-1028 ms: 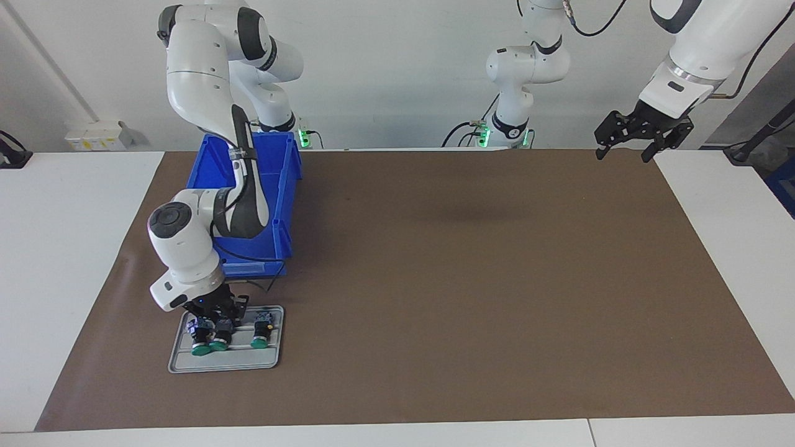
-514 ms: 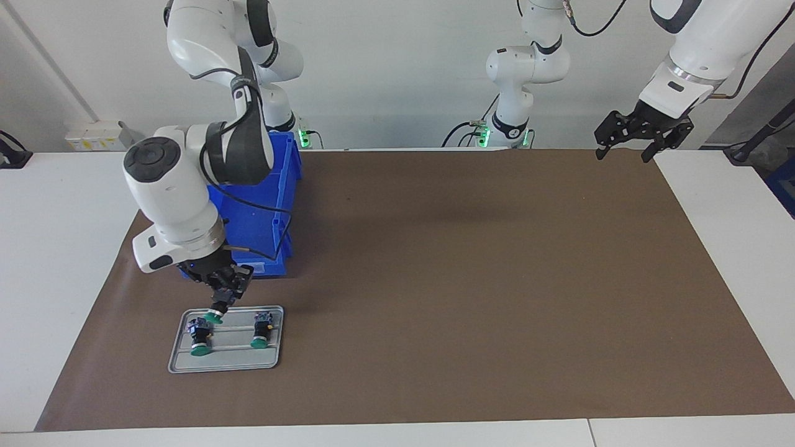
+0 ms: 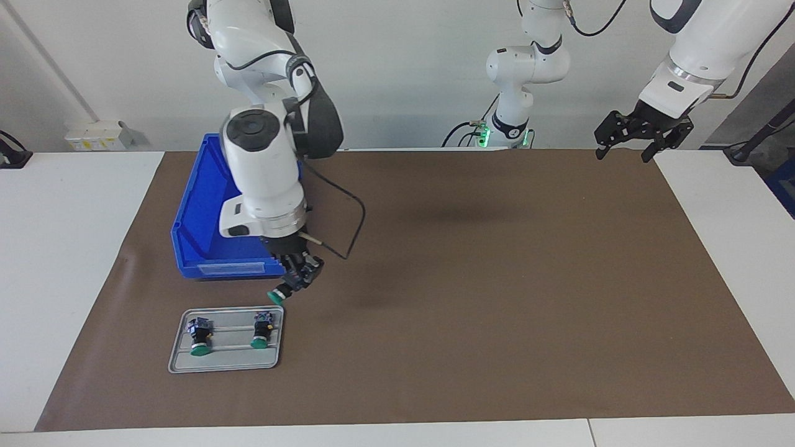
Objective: Place and press button with both arms
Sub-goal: 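Carry the button with the right gripper and set it on the table center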
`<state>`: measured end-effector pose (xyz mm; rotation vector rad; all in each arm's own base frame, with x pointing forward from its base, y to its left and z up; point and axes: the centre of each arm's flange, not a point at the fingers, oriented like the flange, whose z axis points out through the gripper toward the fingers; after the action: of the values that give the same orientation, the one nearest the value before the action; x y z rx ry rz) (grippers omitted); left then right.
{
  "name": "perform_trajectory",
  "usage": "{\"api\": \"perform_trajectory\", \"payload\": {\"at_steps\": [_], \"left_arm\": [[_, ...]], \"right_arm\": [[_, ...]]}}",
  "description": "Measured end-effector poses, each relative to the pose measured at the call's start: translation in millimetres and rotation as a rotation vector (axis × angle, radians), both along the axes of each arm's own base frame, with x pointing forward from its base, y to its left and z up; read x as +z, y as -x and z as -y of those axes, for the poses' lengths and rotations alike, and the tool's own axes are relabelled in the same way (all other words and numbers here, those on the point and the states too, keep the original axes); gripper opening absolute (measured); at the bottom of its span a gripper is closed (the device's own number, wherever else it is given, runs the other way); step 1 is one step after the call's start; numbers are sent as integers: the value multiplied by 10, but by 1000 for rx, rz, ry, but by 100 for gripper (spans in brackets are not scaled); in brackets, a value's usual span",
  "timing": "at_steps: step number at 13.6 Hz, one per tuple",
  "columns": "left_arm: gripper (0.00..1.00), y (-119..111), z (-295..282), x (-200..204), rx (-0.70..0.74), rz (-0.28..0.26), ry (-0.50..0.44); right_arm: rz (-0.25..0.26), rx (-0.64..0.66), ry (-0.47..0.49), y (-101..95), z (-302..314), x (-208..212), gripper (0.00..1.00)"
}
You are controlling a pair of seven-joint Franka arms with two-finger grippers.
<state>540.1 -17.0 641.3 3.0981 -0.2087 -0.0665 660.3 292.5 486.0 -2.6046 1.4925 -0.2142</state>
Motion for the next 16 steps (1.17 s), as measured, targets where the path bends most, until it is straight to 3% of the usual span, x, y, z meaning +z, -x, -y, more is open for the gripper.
{"api": "perform_trajectory", "payload": {"at_steps": [3, 6, 11, 16], "left_arm": [[100, 0, 0, 0, 0, 0, 0], [100, 0, 0, 0, 0, 0, 0], [100, 0, 0, 0, 0, 0, 0], [100, 0, 0, 0, 0, 0, 0]], "right_arm": [[-20, -310, -77, 246, -632, -191, 41], [-55, -503, -67, 583, -1385, -845, 41], [-59, -526, -37, 950, -1897, -1464, 41], [-66, -542, -36, 1057, -1866, -1778, 41]]}}
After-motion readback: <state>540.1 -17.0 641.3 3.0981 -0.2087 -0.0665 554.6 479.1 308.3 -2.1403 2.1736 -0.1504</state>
